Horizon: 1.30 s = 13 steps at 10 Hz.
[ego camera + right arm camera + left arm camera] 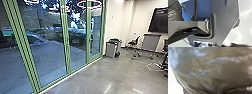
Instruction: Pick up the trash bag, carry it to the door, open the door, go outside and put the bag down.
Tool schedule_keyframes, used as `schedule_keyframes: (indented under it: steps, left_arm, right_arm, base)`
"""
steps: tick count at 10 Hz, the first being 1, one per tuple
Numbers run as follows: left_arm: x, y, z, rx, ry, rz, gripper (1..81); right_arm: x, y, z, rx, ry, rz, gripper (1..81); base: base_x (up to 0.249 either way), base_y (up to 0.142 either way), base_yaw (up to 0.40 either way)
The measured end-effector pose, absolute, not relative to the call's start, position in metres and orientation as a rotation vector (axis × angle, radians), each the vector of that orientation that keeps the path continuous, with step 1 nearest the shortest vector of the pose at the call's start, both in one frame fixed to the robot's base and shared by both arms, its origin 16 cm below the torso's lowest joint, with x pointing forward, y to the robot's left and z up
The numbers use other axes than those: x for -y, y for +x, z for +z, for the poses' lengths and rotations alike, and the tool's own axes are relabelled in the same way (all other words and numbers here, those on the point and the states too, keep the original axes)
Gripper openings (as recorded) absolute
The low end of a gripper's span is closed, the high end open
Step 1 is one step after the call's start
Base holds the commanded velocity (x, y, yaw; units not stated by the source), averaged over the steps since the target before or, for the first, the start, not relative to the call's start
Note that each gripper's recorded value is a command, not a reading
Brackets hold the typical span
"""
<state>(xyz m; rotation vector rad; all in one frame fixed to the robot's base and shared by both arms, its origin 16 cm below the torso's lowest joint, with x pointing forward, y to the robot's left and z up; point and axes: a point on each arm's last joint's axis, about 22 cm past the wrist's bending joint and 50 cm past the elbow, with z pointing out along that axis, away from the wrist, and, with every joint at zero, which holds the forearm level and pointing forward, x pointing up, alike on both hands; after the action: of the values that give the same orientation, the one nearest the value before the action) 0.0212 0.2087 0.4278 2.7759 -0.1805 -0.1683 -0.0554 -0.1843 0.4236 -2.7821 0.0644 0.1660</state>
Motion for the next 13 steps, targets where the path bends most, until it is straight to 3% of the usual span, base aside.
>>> schedule_keyframes:
  steps: [7,13]
  left_arm:
    - [-0.2062,0.0235,0.4281,0.182,2.773,-0.165,1.0]
    - [-0.2058,0.0245,0.4282,0.182,2.773,-0.163,1.0]
  right_arm:
    - [0.1874,-0.0554,0.4233,-0.065,-2.786,0.166,81.1]
    - [0.1878,-0.0551,0.4233,-0.066,-2.787,0.165,81.1]
  base:
    - [0.162,-0.068,0.0]
    - [0.162,-0.107,0.0]
